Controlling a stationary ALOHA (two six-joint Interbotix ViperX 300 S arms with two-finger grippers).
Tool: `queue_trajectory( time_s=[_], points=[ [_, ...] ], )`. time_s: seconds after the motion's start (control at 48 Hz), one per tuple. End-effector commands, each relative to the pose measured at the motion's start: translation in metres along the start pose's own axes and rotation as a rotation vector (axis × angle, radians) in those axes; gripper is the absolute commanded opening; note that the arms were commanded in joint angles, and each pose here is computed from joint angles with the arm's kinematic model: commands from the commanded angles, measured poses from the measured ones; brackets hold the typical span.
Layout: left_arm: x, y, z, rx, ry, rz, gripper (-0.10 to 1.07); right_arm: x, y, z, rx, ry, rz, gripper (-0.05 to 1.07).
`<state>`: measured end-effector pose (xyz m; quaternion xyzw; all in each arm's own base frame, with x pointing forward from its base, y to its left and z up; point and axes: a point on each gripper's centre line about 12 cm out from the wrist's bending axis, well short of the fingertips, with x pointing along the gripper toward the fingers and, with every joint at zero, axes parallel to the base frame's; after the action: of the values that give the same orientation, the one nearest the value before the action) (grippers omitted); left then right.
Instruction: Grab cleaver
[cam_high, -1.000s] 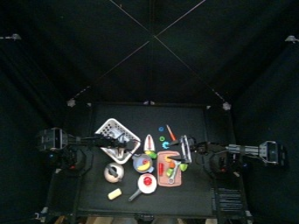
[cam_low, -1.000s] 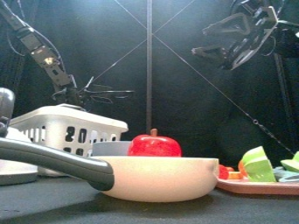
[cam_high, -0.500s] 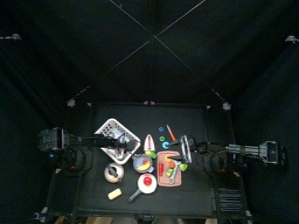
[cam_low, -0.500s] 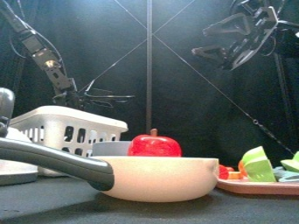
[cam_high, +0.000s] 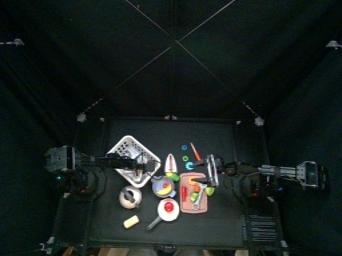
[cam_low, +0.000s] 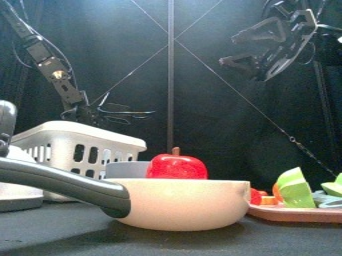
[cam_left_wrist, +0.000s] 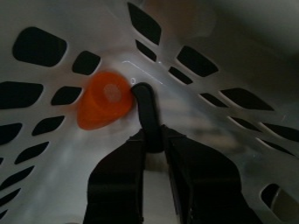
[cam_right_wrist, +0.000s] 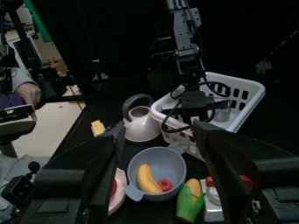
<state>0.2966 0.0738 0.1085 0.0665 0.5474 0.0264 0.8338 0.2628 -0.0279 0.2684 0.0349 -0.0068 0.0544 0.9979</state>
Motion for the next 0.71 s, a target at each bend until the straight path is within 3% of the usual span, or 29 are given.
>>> queue_trajectory(
  time_s=[0.0, 0.167, 0.333, 0.688],
  points=[
    [-0.022, 0.007, 0.016, -0.004, -0.07, 0.027, 0.47, 0.0, 0.0, 0.006, -0.003, -0.02, 0.001, 0.94],
    [-0.06, 0.013, 0.028, 0.001, -0.152, 0.061, 0.47, 0.0, 0.0, 0.006, -0.002, -0.021, -0.001, 0.94],
    [-0.084, 0.014, 0.032, 0.007, -0.211, 0.084, 0.47, 0.0, 0.0, 0.007, -0.002, -0.022, 0.0, 0.94],
    [-0.085, 0.012, 0.029, 0.005, -0.179, 0.074, 0.47, 0.001, -0.002, 0.006, 0.001, -0.021, -0.008, 0.94]
  ],
)
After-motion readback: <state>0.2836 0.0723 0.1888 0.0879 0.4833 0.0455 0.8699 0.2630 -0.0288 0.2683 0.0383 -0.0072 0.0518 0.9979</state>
